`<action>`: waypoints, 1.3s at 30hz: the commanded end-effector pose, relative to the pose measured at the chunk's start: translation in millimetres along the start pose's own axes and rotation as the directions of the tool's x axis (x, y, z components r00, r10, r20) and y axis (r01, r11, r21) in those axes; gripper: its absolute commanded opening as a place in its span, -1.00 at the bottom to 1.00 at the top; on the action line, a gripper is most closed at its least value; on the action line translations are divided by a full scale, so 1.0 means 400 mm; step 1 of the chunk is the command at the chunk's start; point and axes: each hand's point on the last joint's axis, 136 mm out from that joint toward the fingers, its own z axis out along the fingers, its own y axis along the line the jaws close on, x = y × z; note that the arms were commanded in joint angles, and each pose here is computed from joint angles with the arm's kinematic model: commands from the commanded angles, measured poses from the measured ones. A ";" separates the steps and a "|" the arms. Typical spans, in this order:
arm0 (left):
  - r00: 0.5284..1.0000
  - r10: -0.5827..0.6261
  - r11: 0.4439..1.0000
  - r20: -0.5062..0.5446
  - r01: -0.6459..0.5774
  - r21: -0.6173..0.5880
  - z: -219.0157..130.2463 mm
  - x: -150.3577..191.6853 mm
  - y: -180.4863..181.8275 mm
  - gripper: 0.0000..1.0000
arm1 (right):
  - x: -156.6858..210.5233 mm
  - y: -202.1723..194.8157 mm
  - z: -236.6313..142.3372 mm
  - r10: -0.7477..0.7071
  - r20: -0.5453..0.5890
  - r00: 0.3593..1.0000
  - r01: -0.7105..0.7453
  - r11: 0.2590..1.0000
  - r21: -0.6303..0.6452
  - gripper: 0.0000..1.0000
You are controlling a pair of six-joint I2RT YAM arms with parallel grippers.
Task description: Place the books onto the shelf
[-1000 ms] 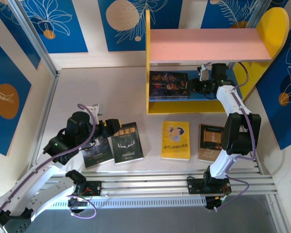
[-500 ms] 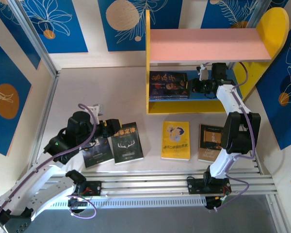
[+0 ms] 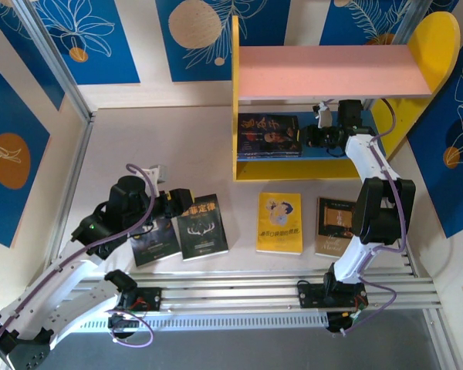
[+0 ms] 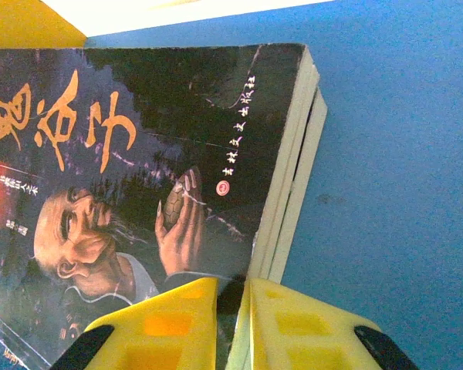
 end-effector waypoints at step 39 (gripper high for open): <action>0.999 0.010 1.000 0.037 -0.010 0.014 -0.022 -0.008 -0.007 0.24 | 0.037 0.004 -0.024 -0.019 -0.060 0.998 0.021 0.999 0.034 -0.65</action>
